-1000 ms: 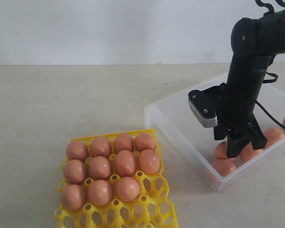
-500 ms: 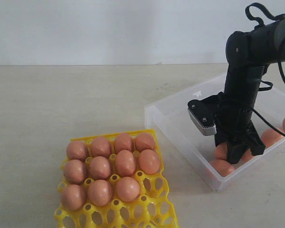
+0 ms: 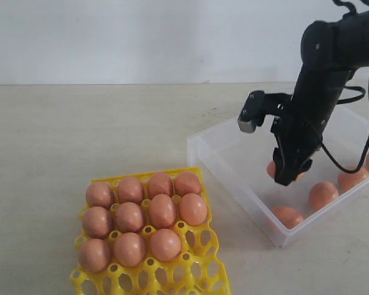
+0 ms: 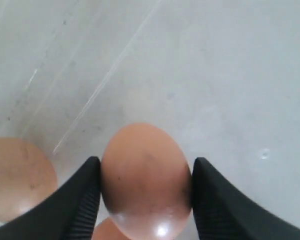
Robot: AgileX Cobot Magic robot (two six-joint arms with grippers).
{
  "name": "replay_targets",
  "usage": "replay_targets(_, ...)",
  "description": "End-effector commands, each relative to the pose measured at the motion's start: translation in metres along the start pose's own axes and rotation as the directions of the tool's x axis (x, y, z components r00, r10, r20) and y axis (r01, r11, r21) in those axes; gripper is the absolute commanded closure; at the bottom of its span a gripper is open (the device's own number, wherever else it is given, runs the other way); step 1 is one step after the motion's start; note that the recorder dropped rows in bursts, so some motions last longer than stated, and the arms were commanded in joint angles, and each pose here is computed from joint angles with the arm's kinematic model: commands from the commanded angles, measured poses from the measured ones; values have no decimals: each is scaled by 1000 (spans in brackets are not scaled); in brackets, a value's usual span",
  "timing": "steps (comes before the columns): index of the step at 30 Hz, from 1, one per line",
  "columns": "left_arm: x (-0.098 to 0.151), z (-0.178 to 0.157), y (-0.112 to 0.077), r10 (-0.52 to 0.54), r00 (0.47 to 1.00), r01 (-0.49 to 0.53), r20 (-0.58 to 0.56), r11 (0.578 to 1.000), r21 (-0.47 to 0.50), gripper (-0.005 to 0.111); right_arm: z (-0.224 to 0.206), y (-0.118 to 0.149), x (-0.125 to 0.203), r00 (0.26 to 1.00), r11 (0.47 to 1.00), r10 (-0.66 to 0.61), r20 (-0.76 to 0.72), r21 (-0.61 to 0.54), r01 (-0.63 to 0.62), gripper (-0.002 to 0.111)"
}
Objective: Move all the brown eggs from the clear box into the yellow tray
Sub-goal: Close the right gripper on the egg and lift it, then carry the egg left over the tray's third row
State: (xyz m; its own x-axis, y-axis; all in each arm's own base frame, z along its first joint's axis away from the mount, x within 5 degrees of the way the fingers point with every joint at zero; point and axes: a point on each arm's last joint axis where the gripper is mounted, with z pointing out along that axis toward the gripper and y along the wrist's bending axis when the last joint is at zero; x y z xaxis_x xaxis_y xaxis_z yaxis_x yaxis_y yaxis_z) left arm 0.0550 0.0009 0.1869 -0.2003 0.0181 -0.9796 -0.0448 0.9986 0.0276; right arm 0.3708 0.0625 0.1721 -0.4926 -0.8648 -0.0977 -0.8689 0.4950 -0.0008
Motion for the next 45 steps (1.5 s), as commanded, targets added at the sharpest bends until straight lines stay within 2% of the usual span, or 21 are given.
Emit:
replay_targets(1,-1,0,0,2,1000,-2,9,1000,-2,103,-51,5,-10,972,987,101,212,103,-125,109)
replay_targets(5,-1,0,0,2,1000,-2,9,1000,-2,103,-82,19,-22,867,968,223,445,7,-252,109)
replay_targets(7,-1,0,0,2,1000,-2,9,1000,-2,103,-90,29,-27,768,953,274,579,-58,-296,109)
replay_targets(11,-1,0,0,2,1000,-2,9,1000,-2,103,-93,41,-20,487,879,381,786,-144,-455,109)
replay_targets(12,-1,0,0,2,1000,-2,9,1000,-2,103,-95,46,-14,375,838,419,827,-193,-510,109)
replay_targets(13,-1,0,0,2,1000,-2,9,1000,-2,103,-90,52,-6,344,832,398,851,-176,-527,109)
replay_targets(15,-1,0,0,2,1000,-2,9,1000,-2,103,-84,70,5,432,901,242,869,-35,-433,109)
replay_targets(17,-1,0,0,2,1000,-2,9,1000,-2,103,-80,80,13,456,911,217,863,-12,-412,109)
replay_targets(19,-1,0,0,2,1000,-2,9,1000,-2,103,-79,78,17,490,900,185,852,53,-432,109)
replay_targets(21,-1,0,0,2,1000,-2,9,1000,-2,103,-77,69,27,572,852,140,808,196,-485,109)
replay_targets(25,-1,0,0,2,1000,-2,9,1000,-2,103,-73,47,58,692,624,249,677,434,-649,109)
replay_targets(28,-1,0,0,2,1000,-2,9,1000,-2,103,-84,35,85,658,330,348,668,570,-753,109)
replay_targets(31,-1,0,0,2,1000,-2,9,1000,-2,103,-108,26,93,556,58,213,804,557,-828,109)
replay_targets(33,-1,0,0,2,1000,-2,9,1000,-2,103,-129,24,90,482,-37,4,876,482,-875,109)
replay_targets(35,-1,0,0,2,1000,-2,9,1000,-2,103,-146,26,81,379,-23,-213,901,383,-923,109)
replay_targets(36,-1,0,0,2,1000,-2,9,1000,-2,103,-154,28,75,300,28,-321,898,325,-945,109)
replay_targets(38,-1,0,0,2,1000,-2,9,1000,-2,103,-166,34,61,106,199,-436,894,211,-957,109)
replay_targets(39,-1,0,0,2,1000,-2,9,1000,-2,103,-170,37,53,-8,324,-424,905,144,-935,109)
replay_targets(40,-1,0,0,2,1000,-2,9,1000,-2,103,-172,40,45,-106,458,-356,928,74,-886,109)
replay_targets(42,-1,0,0,2,1000,-2,9,1000,-2,103,-167,50,29,-169,656,-147,975,-32,-754,109)
replay_targets(45,-1,0,0,2,1000,-2,9,1000,-2,103,-140,73,15,-100,822,139,985,-172,-542,109)
